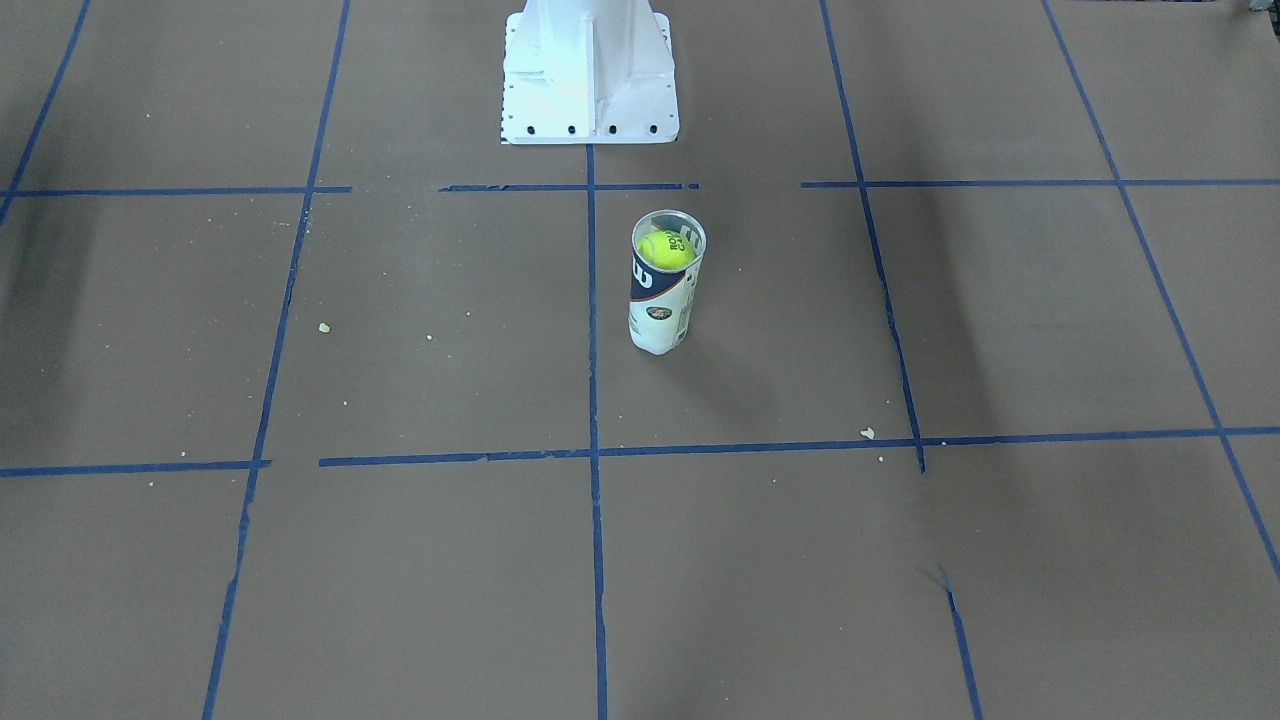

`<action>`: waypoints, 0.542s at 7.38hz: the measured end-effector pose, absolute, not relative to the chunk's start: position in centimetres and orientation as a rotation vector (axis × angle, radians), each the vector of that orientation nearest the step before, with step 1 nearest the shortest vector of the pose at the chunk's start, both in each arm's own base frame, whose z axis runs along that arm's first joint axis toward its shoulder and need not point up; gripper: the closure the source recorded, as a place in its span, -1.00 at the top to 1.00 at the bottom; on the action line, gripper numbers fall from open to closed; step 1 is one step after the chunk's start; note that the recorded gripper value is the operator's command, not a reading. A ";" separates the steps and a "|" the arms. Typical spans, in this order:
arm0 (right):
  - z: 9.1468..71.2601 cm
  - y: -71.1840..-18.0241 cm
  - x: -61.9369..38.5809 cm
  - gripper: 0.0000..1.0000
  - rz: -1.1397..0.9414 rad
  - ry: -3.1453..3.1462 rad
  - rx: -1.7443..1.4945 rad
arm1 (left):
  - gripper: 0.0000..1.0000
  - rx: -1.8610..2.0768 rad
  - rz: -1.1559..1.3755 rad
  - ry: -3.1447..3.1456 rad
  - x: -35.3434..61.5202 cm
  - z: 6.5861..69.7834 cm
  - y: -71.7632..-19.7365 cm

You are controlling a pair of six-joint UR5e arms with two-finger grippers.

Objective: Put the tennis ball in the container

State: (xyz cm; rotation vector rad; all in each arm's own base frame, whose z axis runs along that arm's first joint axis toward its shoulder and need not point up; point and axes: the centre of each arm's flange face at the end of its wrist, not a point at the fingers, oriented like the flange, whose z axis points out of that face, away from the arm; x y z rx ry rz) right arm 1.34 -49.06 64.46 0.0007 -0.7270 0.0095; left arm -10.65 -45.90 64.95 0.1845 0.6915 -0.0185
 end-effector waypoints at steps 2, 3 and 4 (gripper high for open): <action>64.5 -49.1 1.3 1.00 0.010 -0.727 0.001 | 1.00 0.131 -0.017 0.702 -9.7 65.4 -45.7; 64.5 -49.1 1.3 1.00 0.010 -0.727 0.001 | 1.00 0.086 -0.013 0.709 -9.0 65.8 -45.6; 64.5 -49.1 1.3 1.00 0.010 -0.727 0.001 | 1.00 0.049 -0.009 0.722 -8.3 66.0 -45.4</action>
